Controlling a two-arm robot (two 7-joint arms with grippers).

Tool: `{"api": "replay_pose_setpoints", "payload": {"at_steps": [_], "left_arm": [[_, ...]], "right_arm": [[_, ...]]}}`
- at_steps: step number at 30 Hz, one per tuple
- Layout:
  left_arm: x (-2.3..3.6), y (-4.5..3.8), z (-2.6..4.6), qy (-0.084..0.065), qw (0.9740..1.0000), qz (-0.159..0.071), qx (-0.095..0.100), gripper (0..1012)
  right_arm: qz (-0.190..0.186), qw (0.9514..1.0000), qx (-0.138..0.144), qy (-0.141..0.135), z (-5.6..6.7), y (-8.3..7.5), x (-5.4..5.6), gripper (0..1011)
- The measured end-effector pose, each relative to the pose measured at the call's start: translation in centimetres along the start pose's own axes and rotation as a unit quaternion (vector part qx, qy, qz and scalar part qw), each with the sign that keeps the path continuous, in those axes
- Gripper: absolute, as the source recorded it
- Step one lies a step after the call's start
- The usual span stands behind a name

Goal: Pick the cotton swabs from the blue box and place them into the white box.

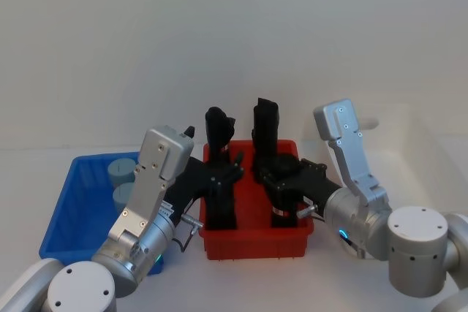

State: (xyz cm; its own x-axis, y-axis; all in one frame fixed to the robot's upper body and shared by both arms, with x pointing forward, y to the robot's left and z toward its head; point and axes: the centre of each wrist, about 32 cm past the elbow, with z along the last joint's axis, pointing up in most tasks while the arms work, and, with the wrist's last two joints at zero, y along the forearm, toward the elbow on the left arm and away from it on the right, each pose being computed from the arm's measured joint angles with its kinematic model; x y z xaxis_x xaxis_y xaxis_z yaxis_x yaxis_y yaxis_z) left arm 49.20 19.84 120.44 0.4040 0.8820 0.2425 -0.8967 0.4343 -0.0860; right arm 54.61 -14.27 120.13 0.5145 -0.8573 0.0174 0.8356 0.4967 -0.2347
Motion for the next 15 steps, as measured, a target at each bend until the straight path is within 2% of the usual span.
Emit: {"api": "replay_pose_setpoints", "payload": {"at_steps": [8,15], "left_arm": [[0.00,0.00,0.00,0.000,1.0000,0.000,0.000,1000],[0.00,0.00,0.00,0.000,1.0000,0.000,0.000,1000]], "right_arm": [[0.000,1.0000,0.009,0.001,0.3,0.0,0.1,485],[-0.005,0.9990,0.044,0.002,1.3,-0.3,0.1,485]]}}
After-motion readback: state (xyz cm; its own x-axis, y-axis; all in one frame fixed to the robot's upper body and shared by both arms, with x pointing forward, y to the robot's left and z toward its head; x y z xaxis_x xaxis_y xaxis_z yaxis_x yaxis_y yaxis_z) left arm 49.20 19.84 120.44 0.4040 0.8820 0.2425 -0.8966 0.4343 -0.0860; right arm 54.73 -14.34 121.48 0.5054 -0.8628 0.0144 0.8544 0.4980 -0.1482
